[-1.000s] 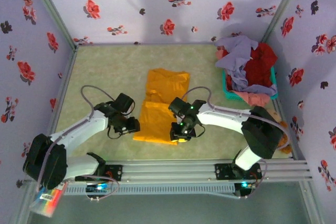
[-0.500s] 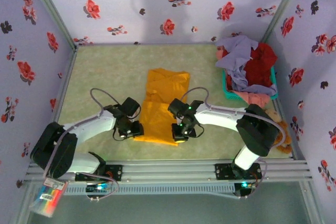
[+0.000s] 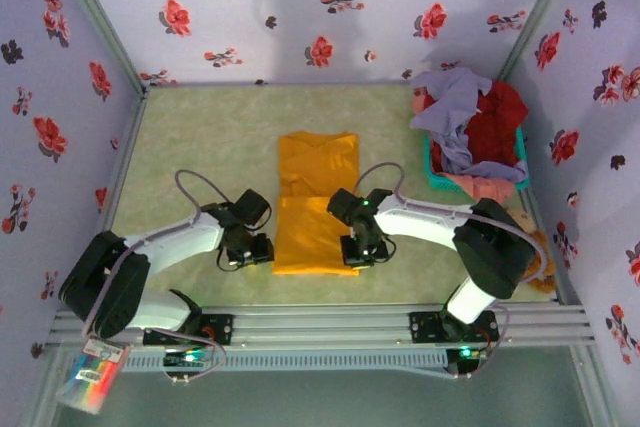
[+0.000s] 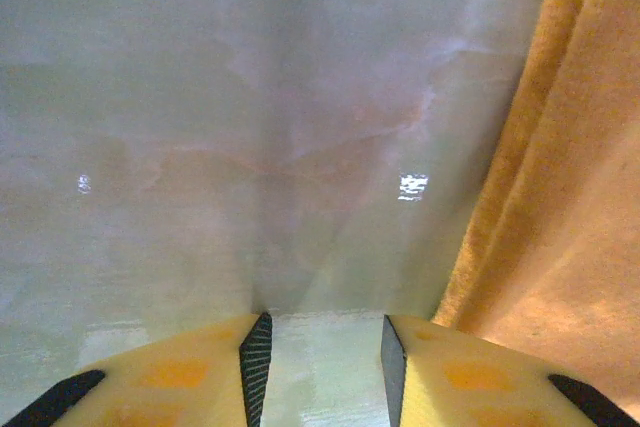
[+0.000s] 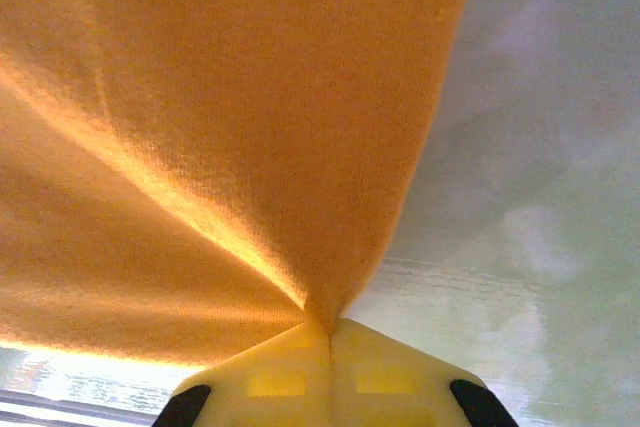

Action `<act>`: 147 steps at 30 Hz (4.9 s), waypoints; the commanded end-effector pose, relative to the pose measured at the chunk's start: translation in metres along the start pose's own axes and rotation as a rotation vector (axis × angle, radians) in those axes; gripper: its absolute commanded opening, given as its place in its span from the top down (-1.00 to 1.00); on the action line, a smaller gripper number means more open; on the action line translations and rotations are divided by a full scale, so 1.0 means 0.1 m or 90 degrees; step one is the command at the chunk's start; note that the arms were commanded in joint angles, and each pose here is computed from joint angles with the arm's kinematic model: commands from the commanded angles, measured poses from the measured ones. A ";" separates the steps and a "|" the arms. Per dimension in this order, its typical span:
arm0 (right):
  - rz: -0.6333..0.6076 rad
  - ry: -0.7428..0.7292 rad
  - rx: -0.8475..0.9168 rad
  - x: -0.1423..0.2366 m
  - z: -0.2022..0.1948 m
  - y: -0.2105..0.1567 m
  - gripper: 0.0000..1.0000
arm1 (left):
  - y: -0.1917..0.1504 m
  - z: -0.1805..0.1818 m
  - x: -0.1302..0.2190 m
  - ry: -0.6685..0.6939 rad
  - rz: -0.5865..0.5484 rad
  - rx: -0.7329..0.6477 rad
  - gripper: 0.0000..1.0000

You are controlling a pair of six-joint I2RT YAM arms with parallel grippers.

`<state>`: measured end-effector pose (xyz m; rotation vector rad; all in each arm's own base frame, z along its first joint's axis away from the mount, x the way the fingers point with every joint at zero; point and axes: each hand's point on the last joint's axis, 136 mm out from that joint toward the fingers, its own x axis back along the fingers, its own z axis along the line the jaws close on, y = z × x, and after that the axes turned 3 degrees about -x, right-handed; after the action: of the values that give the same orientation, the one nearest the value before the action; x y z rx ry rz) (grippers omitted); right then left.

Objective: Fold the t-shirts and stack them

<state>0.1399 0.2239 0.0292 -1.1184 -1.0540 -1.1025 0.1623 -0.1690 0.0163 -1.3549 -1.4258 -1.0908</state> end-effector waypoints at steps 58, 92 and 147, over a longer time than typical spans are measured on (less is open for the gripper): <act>-0.010 0.176 -0.039 0.34 -0.03 -0.59 1.00 | -0.52 -0.72 0.37 -0.110 0.086 -0.079 1.00; -0.094 0.271 -0.108 1.31 -0.09 1.84 1.00 | 1.94 -1.00 0.80 -0.138 0.065 -0.044 1.00; -0.362 0.265 -0.134 1.67 -0.41 3.84 -0.10 | 3.74 -0.73 0.82 -0.238 -0.139 0.036 0.04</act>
<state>0.5346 0.2027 0.1094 -0.7642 -0.8967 -1.7996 0.5156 -0.2080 0.0698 -1.4762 -1.7204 -0.9293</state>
